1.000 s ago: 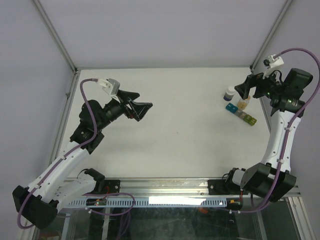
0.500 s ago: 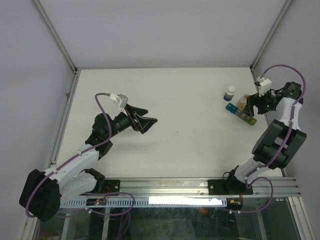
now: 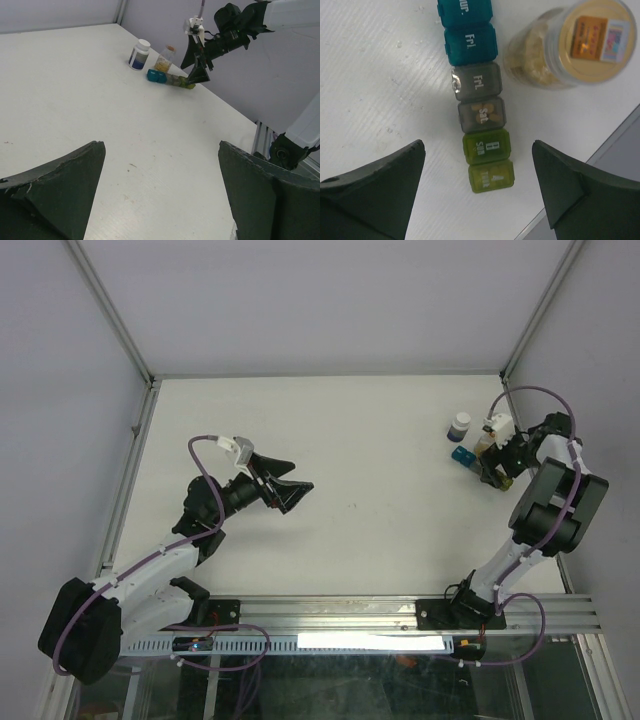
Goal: Sort the pills into containers
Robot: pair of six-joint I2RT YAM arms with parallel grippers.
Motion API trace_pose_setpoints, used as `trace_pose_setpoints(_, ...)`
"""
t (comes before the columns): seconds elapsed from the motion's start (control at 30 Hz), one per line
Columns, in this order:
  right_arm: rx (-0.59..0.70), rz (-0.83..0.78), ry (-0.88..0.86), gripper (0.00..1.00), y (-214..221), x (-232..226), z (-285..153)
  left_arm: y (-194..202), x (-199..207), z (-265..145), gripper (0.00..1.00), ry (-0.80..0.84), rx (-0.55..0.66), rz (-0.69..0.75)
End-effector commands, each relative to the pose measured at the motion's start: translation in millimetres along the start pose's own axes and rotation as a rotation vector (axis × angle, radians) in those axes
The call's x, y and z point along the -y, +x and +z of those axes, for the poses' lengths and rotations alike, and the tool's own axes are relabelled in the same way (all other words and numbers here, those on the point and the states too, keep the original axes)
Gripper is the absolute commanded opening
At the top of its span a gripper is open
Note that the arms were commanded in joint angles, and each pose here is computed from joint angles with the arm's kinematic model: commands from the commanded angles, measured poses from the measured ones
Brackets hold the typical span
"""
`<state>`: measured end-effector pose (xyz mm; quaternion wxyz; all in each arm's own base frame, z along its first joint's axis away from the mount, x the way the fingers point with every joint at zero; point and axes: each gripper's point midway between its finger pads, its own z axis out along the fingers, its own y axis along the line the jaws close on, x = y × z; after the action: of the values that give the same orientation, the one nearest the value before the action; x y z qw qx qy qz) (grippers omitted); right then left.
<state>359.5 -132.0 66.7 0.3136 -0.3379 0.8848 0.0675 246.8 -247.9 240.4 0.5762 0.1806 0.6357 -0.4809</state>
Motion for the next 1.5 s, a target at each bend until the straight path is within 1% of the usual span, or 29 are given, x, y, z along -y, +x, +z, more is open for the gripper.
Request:
trace_pose_setpoints(0.0,0.014,-0.13,0.042,0.91,-13,20,18,-16,5,0,0.99,0.028,0.06,0.074)
trace_pose_setpoints(0.13,0.0,-0.127,0.028,0.88,-9,26,30,-16,5,-2,0.99,0.023,0.059,0.075)
trace_pose_setpoints(0.2,-0.012,-0.128,0.004,0.84,-7,24,35,-15,4,-3,0.99,0.016,0.058,0.08)
trace_pose_setpoints(0.3,-0.022,-0.141,-0.05,0.75,-4,11,40,-15,2,-2,0.99,0.007,0.054,0.086)
trace_pose_setpoints(0.5,-0.016,-0.19,-0.128,0.54,-2,-15,40,-15,5,-1,0.99,0.023,0.047,0.09)
trace_pose_setpoints(0.7,0.019,-0.238,-0.225,0.39,-11,-55,34,-13,12,-3,0.99,0.063,0.035,0.098)
trace_pose_setpoints(0.8,0.033,-0.277,-0.279,0.37,-22,-83,34,-10,17,-3,0.99,0.099,0.027,0.106)
trace_pose_setpoints(0.87,0.051,-0.33,-0.32,0.36,-35,-107,34,-6,23,-4,0.99,0.14,0.021,0.118)
trace_pose_setpoints(0.93,0.066,-0.396,-0.375,0.36,-50,-136,35,-3,30,-8,0.98,0.191,0.026,0.142)
trace_pose_setpoints(1.1,0.092,-0.62,-0.511,0.36,-81,-217,42,16,42,-19,0.97,0.266,0.045,0.212)
trace_pose_setpoints(1.23,0.072,-0.819,-0.575,0.37,-88,-272,52,34,55,-24,0.97,0.329,0.045,0.307)
trace_pose_setpoints(1.3,0.056,-0.904,-0.593,0.36,-87,-293,58,46,62,-24,0.97,0.357,0.045,0.396)
trace_pose_setpoints(1.37,0.057,-0.958,-0.61,0.37,-88,-311,61,62,66,-22,0.98,0.366,0.027,0.478)
trace_pose_setpoints(1.47,0.063,-1.0,-0.613,0.37,-92,-332,68,86,62,-14,0.98,0.334,-0.045,0.521)
